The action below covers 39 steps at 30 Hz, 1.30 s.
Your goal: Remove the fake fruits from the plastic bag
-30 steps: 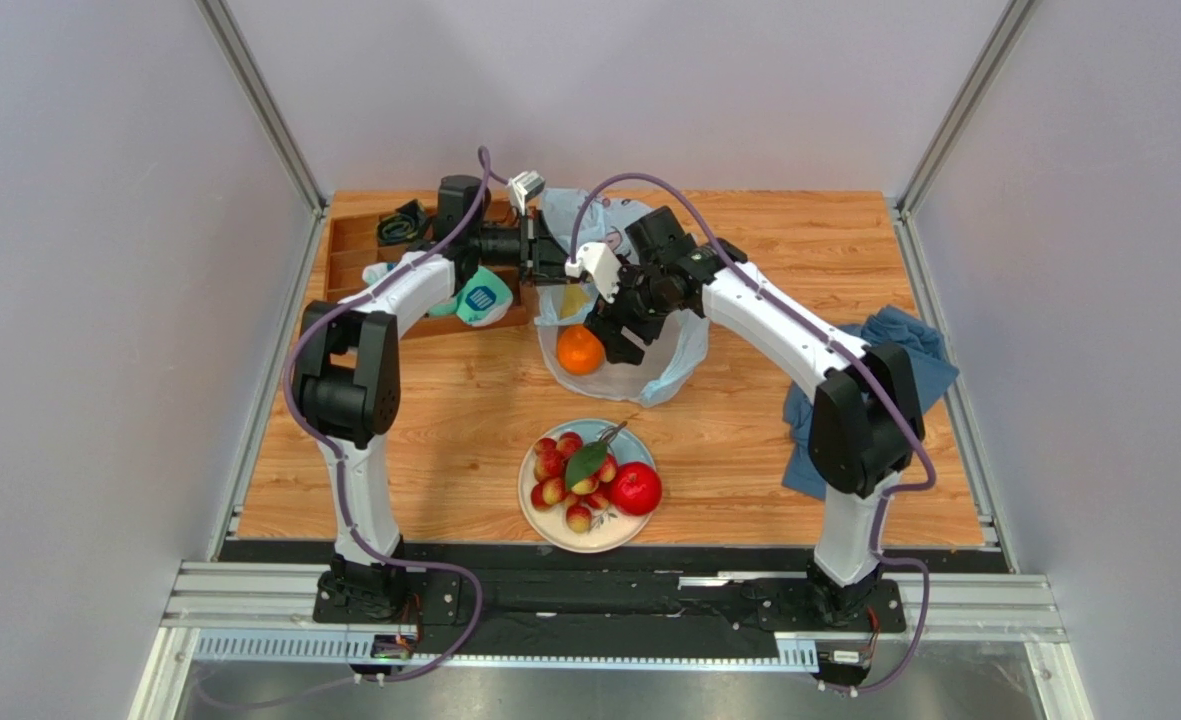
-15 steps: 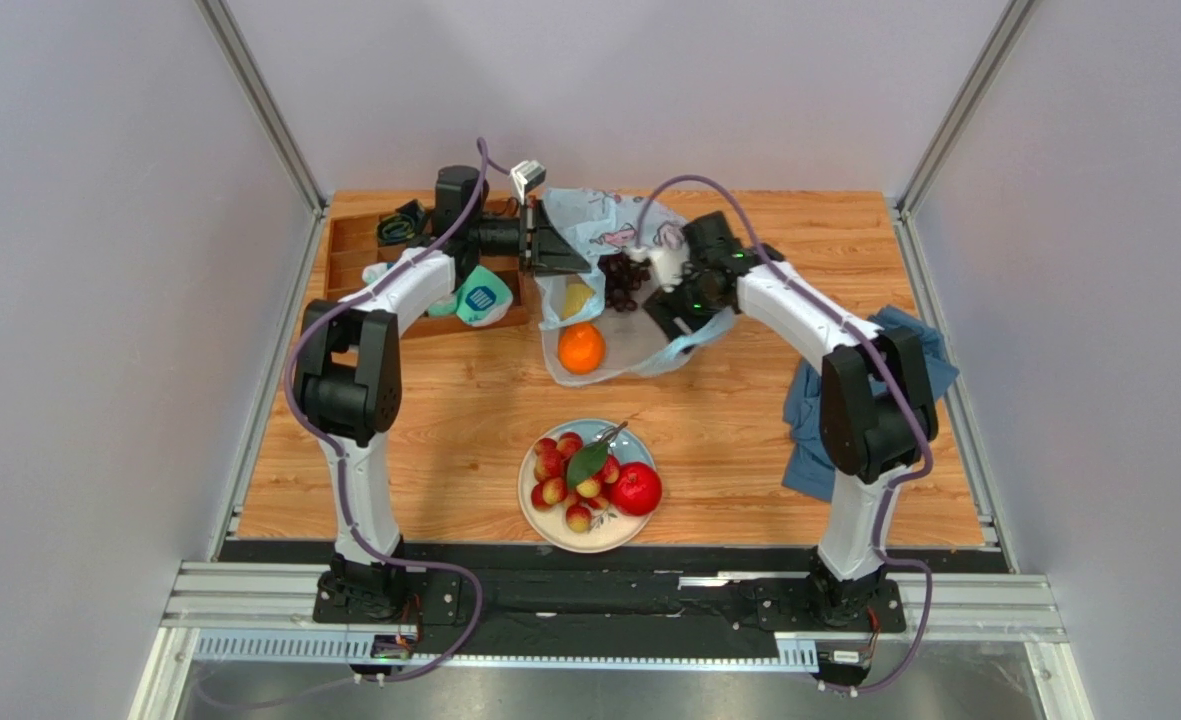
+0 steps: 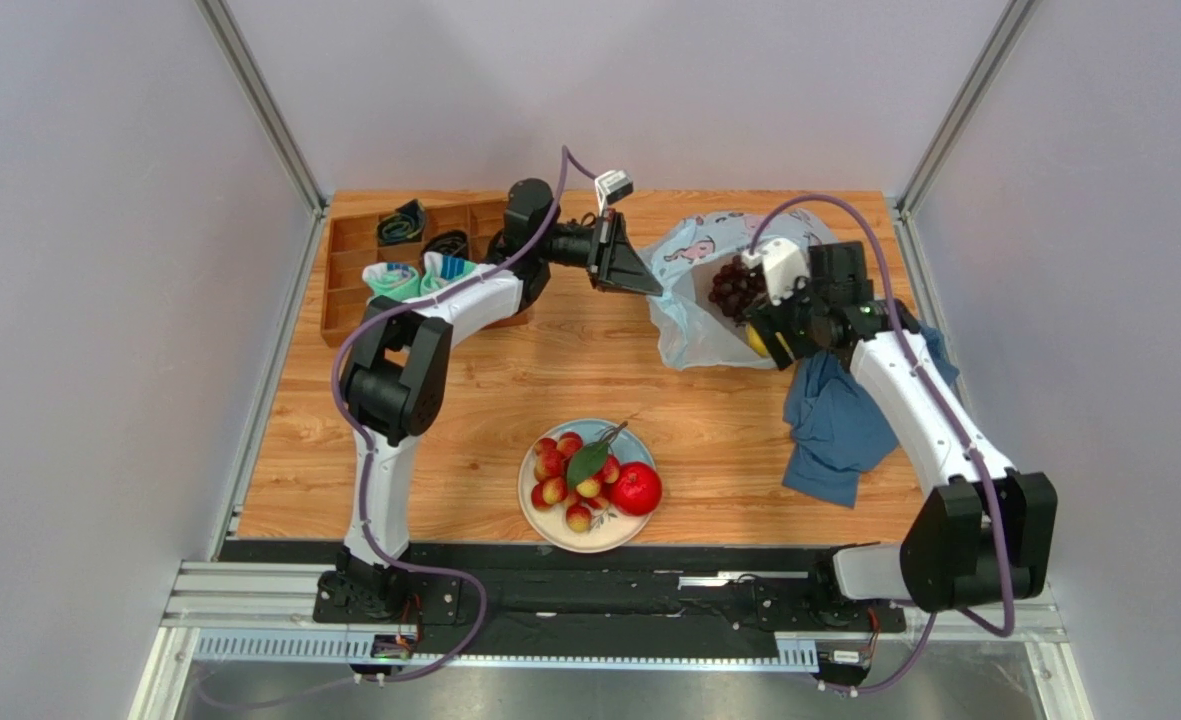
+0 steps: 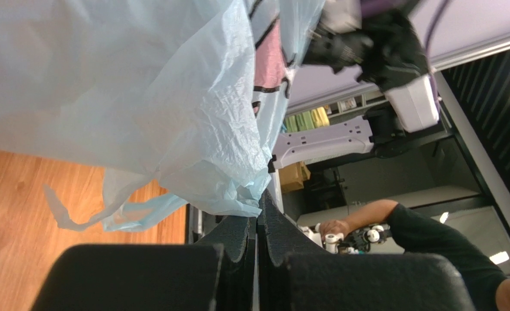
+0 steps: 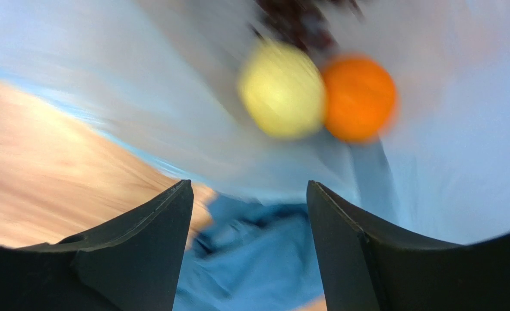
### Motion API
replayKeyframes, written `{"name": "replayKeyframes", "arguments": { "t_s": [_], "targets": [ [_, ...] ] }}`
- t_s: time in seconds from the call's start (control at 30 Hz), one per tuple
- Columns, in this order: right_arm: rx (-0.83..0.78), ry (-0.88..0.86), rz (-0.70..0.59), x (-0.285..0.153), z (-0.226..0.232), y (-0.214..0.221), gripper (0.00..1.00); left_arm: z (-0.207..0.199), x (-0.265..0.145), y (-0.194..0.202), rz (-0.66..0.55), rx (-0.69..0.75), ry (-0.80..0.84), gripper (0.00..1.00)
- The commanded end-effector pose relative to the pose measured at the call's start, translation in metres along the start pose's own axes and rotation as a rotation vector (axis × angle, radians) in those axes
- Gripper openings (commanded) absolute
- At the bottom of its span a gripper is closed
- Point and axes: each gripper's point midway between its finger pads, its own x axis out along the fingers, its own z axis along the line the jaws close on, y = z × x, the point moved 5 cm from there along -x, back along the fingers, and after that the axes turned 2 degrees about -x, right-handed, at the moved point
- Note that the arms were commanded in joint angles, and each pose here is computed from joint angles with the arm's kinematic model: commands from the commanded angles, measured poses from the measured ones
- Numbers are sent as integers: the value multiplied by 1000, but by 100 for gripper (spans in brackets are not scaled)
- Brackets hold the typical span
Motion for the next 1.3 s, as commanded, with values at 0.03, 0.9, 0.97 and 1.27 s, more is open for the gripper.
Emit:
{"name": "replayKeyframes", "arguments": {
  "t_s": [0.03,0.9,0.97,1.27],
  "targets": [
    [41,-112,-91,18,32,-26,70,11,-6,15,2,-21,-35,0],
    [-35,82,27,104,-22,-43,76,12,0,34,63,-39,-89,0],
    [-43,81,81,122,-26,-40,77,11,-1,35,67,-48,-90,0],
    [-65,-70,209,127,-7,-15,77,7,-1,34,79,-26,-94,0]
  ]
}}
